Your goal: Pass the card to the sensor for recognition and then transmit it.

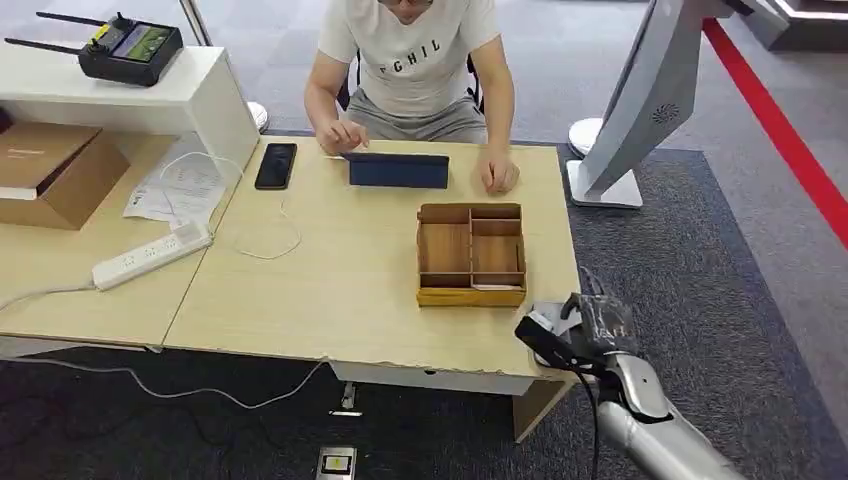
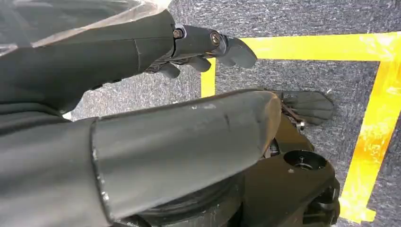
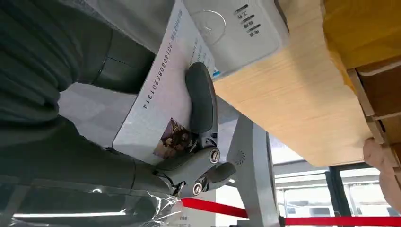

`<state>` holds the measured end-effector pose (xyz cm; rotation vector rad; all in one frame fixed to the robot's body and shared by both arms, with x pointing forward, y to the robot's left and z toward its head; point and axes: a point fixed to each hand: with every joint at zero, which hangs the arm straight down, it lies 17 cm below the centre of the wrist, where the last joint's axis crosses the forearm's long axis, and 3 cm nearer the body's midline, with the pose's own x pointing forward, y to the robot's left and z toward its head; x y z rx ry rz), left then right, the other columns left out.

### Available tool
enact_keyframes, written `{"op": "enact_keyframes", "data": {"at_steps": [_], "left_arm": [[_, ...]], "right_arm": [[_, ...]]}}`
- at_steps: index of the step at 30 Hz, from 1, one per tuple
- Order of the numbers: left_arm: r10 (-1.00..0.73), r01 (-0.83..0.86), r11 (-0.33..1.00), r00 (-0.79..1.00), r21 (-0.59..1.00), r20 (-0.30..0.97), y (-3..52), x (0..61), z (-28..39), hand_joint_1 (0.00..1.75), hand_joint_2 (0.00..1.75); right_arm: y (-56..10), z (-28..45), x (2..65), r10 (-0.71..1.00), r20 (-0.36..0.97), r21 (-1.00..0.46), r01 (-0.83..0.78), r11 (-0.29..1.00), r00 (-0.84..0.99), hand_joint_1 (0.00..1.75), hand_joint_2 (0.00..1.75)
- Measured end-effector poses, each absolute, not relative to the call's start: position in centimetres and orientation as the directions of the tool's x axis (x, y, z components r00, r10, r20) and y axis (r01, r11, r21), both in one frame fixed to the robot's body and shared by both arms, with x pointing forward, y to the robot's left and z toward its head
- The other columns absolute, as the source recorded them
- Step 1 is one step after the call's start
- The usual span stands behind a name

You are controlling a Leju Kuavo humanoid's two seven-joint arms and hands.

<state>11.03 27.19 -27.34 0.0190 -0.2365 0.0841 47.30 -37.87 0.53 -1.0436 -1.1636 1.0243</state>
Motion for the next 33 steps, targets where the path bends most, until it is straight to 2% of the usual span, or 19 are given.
{"op": "enact_keyframes", "data": {"at_steps": [26, 33], "left_arm": [[0.08, -0.084, 0.996, 0.968, 0.007, 0.237, 27.1, 11.0, -27.3, 0.0, 0.0], [0.076, -0.076, 0.997, 0.966, -0.01, 0.248, 26.8, 11.2, -27.2, 0.0, 0.0]], "right_arm": [[-38.3, -0.4, 47.1, 0.965, 0.225, -0.97, -0.062, 0.235, 0.132, 1.75, 1.75], [-38.5, 3.4, 49.6, 0.984, 0.139, -0.99, -0.013, 0.141, 0.113, 1.75, 1.75]]}}
